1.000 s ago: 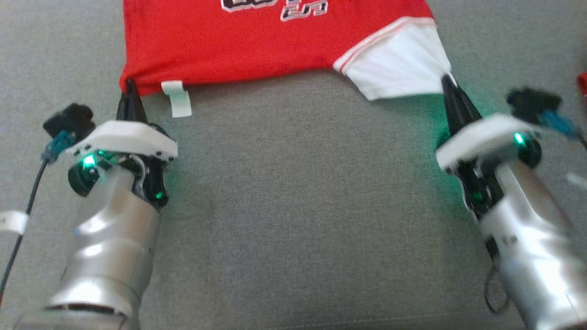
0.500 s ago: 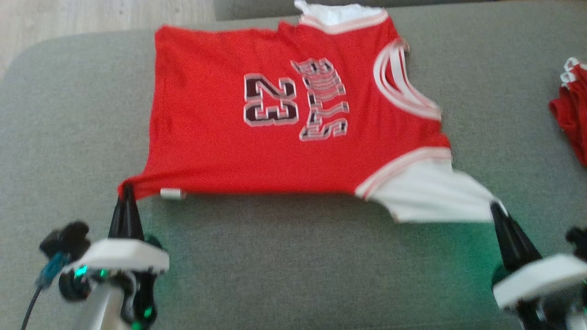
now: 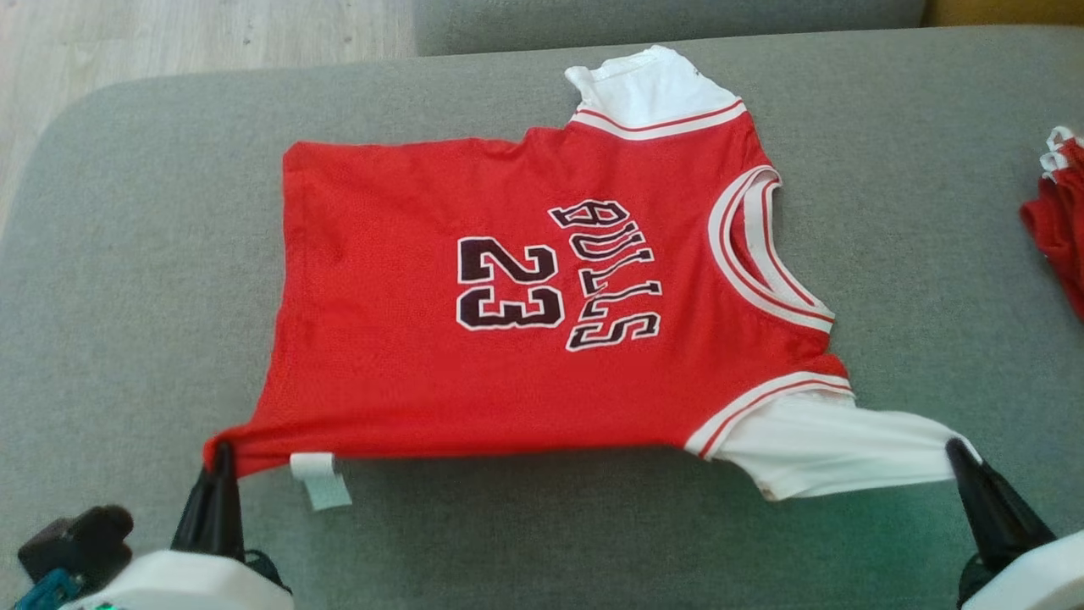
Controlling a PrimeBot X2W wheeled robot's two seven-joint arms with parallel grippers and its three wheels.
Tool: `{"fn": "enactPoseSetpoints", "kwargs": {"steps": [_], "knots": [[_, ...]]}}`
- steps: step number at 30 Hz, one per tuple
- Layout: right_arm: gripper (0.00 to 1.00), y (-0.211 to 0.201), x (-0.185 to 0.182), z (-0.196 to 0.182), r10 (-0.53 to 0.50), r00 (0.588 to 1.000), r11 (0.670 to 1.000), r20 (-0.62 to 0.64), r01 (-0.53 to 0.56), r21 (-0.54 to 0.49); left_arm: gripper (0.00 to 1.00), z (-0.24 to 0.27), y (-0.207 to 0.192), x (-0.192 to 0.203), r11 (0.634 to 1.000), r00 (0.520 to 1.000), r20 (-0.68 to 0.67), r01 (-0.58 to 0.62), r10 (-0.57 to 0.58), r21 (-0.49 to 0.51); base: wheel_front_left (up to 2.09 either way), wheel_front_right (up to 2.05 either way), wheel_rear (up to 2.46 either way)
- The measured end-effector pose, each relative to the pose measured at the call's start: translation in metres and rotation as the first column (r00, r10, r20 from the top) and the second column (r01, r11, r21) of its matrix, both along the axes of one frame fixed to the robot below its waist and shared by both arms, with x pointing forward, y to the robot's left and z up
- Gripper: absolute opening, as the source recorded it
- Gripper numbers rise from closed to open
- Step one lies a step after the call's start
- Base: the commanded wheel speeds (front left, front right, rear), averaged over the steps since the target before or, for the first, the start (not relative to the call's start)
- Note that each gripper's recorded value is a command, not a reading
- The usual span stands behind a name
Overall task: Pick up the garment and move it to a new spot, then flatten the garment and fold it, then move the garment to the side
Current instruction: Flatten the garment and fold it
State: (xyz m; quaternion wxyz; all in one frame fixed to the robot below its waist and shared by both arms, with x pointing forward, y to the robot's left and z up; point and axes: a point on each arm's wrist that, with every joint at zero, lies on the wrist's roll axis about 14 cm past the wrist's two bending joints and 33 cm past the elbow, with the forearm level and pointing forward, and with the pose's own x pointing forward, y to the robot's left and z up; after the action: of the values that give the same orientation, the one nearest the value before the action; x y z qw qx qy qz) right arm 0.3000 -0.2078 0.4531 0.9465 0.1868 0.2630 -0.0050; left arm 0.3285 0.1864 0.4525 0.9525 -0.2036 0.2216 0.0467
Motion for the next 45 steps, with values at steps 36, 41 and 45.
{"fn": "enactPoseSetpoints", "kwargs": {"steps": [36, 41, 45], "knots": [[1.00, 0.062, 0.175, -0.017, 0.210, 0.963, 0.977, 0.166, -0.214, 0.004, 1.00, -0.066, -0.022, 0.093, 0.968, 0.967, -0.190, 0.130, -0.172, -0.213, 0.00, 0.00, 0.00], [1.00, 0.059, 0.184, 0.013, 0.195, 0.911, 0.981, 0.364, -0.182, -0.069, 1.00, -0.045, -0.003, 0.108, 0.996, 0.998, 0.002, 0.069, -0.069, -0.053, 0.00, 0.00, 0.00], [1.00, 0.054, 0.186, 0.048, 0.225, 0.828, 0.971, 0.513, -0.148, -0.188, 1.00, -0.006, 0.001, 0.118, 0.992, 0.972, 0.230, 0.026, -0.053, 0.121, 0.00, 0.00, 0.00]]}}
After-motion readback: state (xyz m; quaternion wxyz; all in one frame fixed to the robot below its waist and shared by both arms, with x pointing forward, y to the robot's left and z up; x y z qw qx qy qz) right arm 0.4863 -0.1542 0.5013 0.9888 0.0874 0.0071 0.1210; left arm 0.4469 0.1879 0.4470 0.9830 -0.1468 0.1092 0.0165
